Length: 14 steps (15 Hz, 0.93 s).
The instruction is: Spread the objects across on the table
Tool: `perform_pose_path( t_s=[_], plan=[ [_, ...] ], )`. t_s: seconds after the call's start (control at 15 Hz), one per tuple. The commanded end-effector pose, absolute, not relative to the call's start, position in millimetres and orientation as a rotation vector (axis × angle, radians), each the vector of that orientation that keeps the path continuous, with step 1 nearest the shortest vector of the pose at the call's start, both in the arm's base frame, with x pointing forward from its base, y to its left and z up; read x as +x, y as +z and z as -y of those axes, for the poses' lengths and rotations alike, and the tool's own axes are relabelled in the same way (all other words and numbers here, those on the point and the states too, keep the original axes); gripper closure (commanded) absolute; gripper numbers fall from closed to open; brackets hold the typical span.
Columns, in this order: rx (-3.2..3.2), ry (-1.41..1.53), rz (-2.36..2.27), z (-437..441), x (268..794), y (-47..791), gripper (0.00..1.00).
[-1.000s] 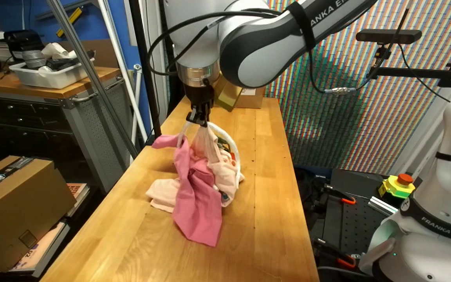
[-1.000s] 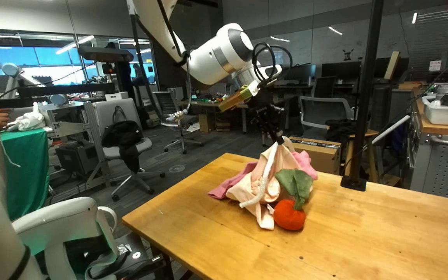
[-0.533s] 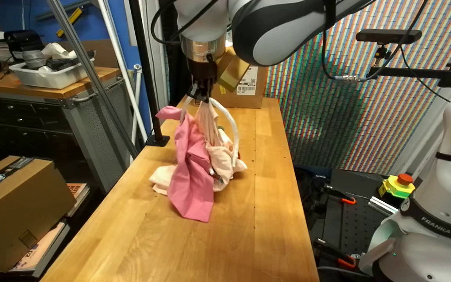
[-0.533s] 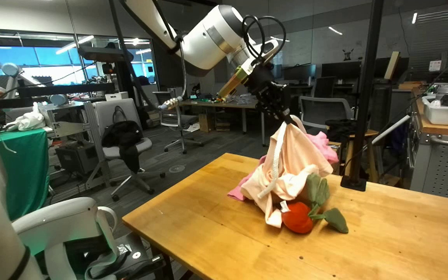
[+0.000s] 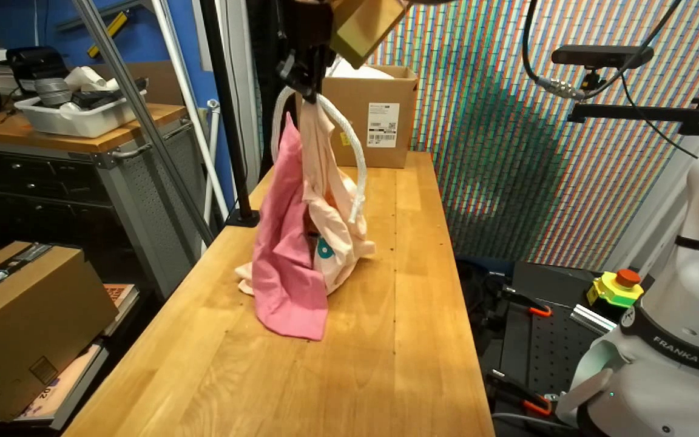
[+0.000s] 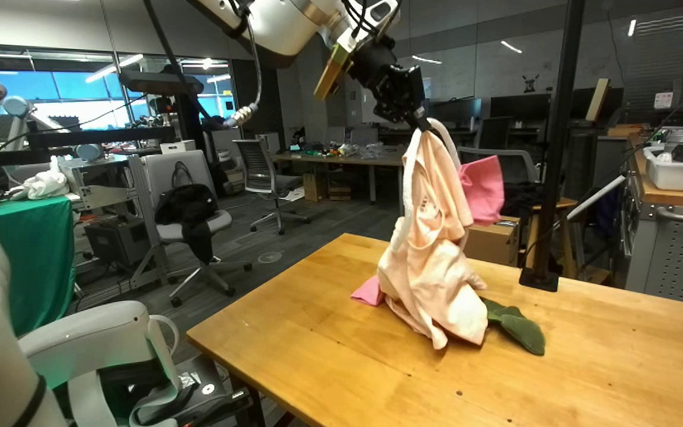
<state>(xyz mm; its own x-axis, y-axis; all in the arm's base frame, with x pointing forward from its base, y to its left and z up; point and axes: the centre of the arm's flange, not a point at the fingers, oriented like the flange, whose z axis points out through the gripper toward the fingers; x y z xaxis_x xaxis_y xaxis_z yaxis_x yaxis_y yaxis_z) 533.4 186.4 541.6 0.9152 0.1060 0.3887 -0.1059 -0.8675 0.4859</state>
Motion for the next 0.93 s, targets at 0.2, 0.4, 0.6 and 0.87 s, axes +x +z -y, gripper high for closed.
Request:
perform_pose_path(
  t_s=[0.2,0.4,0.6,0.87],
  plan=[
    [2.544,0.668,0.111,-199.8,528.2,646.2,0.94],
    [2.512,0.73,0.171,-184.8,523.7,677.6,0.94],
    [2.473,0.77,0.219,-166.5,520.7,693.1,0.94],
    [2.402,0.764,0.285,-130.3,525.4,687.3,0.94]
  ],
)
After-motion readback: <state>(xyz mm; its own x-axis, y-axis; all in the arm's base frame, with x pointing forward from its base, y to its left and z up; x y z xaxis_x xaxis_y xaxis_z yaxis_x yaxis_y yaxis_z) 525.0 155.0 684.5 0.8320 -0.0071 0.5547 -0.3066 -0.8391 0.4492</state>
